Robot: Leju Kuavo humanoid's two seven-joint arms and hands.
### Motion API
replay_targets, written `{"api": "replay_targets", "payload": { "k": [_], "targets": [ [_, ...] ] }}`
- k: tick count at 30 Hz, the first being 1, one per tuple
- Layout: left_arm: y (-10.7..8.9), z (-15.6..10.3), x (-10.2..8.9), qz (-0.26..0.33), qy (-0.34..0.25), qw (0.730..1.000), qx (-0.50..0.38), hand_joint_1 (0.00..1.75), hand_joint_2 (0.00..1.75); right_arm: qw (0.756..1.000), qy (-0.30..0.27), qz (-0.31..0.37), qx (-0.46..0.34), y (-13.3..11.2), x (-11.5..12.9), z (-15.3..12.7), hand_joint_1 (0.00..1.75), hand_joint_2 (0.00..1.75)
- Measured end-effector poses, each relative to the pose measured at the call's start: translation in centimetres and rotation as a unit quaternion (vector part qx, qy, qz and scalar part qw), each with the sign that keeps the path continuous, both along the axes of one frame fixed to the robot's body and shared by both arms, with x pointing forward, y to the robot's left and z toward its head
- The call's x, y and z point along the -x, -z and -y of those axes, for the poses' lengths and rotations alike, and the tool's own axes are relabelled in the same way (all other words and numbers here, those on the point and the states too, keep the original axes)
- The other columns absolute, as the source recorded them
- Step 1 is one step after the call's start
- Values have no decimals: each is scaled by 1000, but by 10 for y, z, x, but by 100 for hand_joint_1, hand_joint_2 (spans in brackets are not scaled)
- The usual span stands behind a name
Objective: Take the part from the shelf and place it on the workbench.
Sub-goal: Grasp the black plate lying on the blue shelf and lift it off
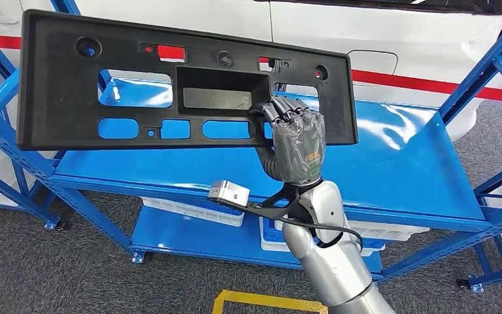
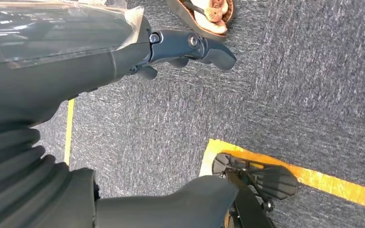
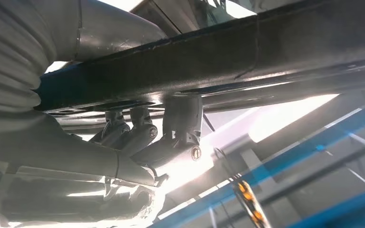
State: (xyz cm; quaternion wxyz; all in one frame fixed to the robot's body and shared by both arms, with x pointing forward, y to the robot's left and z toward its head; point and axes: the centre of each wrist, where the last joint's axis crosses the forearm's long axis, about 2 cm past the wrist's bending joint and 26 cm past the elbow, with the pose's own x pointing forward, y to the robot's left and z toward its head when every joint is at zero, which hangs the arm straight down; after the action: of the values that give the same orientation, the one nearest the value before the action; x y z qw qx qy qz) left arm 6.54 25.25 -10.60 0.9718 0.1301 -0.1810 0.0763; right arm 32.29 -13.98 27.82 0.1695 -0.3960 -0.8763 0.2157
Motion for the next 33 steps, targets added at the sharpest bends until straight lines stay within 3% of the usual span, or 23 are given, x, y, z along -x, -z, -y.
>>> {"api": "replay_targets", "payload": {
  "k": [5, 14, 33],
  "targets": [
    [-1, 1, -2, -39, 42, 998, -37, 0, 175, 998, -34, -31, -39, 0, 2, 2, 173, 175],
    [-1, 2, -4, -44, 57, 996, -45, 0, 175, 993, -70, -58, -72, 4, 5, 8, 173, 175],
    [-2, 2, -5, -57, 39, 997, -40, 0, 175, 983, -133, -72, -106, -3, -7, -4, 173, 175]
  ]
}}
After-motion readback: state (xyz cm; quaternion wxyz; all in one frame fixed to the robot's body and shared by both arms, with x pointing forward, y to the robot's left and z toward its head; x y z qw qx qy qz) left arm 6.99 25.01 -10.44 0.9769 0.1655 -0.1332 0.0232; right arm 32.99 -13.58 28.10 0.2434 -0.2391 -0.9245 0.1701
